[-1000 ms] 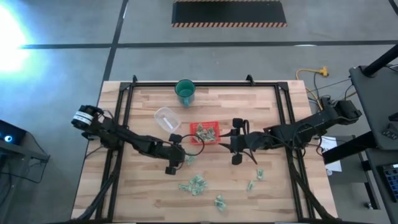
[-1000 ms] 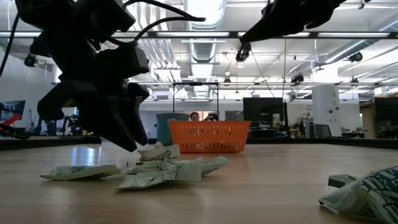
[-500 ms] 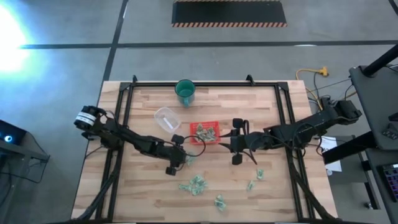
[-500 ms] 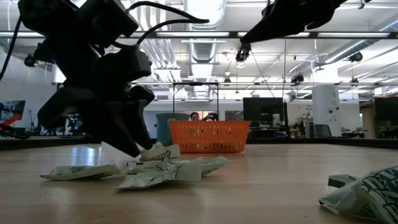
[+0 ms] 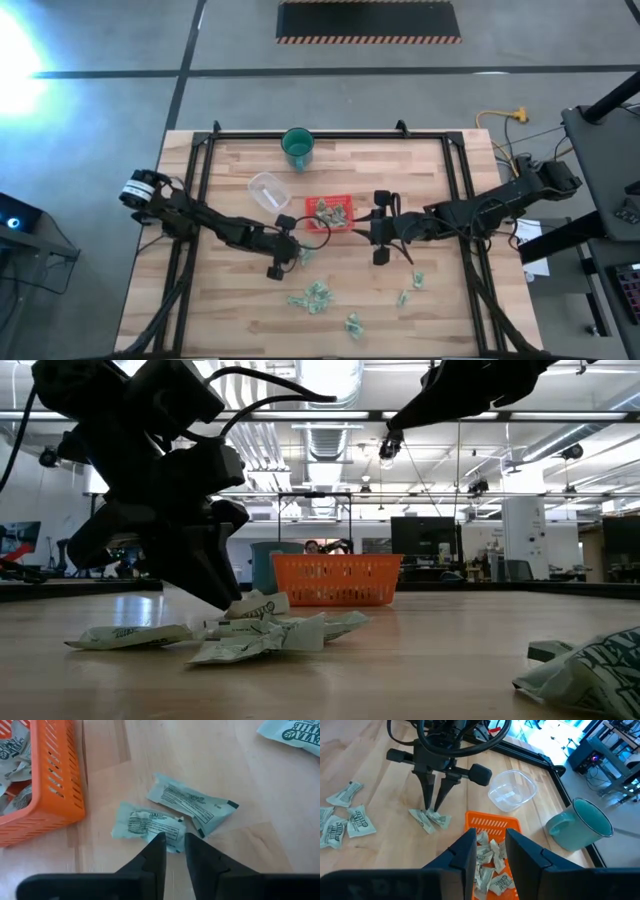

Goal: Pick and place items into bin
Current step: Put the stevia packet into the orange bin

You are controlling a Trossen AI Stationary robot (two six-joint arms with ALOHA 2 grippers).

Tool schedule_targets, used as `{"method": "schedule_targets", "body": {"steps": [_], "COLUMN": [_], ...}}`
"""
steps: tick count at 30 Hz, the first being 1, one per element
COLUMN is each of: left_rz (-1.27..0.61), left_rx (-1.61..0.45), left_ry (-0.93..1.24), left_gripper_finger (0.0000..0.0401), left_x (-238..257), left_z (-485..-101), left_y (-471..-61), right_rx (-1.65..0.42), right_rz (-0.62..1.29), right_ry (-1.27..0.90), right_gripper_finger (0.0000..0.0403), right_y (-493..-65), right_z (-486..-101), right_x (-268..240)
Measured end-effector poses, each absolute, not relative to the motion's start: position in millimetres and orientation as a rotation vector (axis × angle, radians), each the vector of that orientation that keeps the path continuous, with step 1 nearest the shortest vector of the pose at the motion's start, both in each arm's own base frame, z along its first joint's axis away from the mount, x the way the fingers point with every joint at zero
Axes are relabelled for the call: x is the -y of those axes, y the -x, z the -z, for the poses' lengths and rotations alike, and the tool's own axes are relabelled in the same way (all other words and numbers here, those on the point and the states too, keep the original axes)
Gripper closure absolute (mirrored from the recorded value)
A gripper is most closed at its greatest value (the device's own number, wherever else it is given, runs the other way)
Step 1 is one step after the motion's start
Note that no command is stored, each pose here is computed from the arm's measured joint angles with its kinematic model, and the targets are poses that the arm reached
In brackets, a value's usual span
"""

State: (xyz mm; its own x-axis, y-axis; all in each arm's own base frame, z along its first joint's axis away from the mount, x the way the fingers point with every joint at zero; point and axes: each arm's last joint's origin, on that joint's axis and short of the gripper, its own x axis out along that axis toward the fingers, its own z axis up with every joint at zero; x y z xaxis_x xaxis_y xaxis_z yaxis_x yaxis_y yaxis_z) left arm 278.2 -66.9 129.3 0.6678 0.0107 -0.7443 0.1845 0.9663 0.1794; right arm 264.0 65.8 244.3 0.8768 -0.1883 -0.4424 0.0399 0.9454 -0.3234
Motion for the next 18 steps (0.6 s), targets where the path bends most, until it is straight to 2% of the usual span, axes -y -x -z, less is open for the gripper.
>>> {"method": "schedule_targets", "body": {"steps": [9,18], "left_rz": [0.091,0.074], "left_rx": [-0.849,-0.842], "left_ry": [-0.284,-0.311], "left_gripper_finger": [0.0397,0.0401], "left_x": [62.7,62.1], "left_z": [-127.8,-129.4], "left_y": [-277.6,-277.5], "right_rx": [-0.490,-0.511], "right_rz": [0.121,0.119], "right_ry": [0.313,0.321], "right_gripper_finger": [0.0321,0.0330], "right_y": [-264.0,-263.1], "right_z": [-244.2,-242.2], "right_x": [-65.8,-65.5]}}
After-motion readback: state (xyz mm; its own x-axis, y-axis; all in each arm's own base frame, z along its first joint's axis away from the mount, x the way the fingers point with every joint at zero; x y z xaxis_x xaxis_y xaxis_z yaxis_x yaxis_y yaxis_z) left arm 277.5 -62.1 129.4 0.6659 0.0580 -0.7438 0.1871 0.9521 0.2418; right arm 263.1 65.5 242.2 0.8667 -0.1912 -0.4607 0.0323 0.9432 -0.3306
